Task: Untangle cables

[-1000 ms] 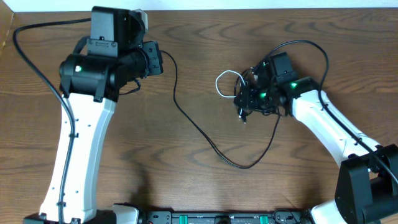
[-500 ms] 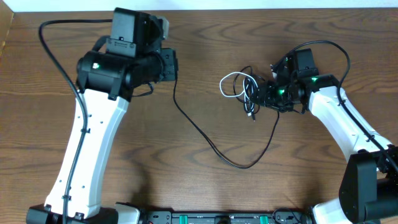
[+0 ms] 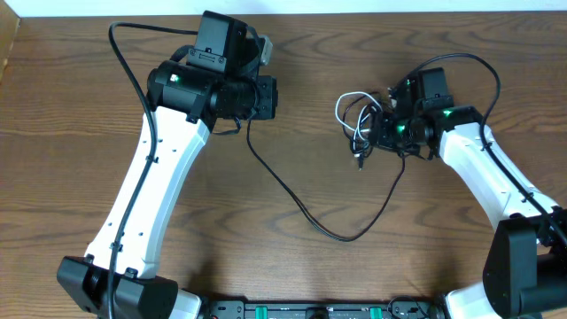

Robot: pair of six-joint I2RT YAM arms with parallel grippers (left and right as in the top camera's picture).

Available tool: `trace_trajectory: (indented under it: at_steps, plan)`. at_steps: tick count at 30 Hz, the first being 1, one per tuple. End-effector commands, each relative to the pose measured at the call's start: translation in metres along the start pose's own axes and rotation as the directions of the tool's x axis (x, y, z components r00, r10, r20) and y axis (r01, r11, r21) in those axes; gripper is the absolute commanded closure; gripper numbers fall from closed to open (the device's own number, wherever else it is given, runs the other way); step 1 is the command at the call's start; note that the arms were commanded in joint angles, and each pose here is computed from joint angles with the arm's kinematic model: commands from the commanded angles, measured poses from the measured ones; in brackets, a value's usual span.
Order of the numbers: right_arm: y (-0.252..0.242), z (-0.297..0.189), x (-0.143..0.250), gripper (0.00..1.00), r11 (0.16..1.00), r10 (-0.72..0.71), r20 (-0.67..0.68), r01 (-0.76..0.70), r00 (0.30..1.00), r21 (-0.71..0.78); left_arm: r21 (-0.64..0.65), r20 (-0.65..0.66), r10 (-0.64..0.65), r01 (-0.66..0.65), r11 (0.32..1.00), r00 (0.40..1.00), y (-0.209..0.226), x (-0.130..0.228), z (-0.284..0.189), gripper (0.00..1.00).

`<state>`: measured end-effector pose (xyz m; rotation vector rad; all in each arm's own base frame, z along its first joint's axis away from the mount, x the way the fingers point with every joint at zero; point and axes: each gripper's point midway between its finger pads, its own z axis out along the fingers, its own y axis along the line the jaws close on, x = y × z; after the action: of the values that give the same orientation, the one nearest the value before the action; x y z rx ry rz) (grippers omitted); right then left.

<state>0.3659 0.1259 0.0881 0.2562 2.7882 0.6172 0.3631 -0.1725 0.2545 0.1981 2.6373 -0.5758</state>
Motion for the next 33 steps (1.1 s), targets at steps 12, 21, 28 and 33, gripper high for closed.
trace_trajectory:
  at_steps: [12,21,28,33]
  plan:
    - [-0.028,0.028,0.006,0.99,0.976,0.022,-0.006,-0.020,1.000,0.215,0.013,-0.012,0.007,-0.006,1.000,1.000,-0.001,0.002,0.004,0.93]
    - [0.008,0.057,0.039,0.99,0.989,-0.055,-0.124,0.071,0.991,0.127,0.013,-0.012,0.007,-0.006,1.000,1.000,-0.001,0.002,0.004,0.93]
    - [0.034,0.029,0.027,0.90,0.992,-0.119,-0.104,0.114,0.987,-0.052,0.013,-0.012,0.018,-0.018,1.000,1.000,-0.001,0.002,0.004,0.93]
    - [0.041,-0.026,-0.004,0.49,0.976,-0.126,0.021,0.127,0.992,-0.175,0.018,-0.013,0.051,-0.050,0.999,0.999,-0.005,0.003,0.005,0.93]
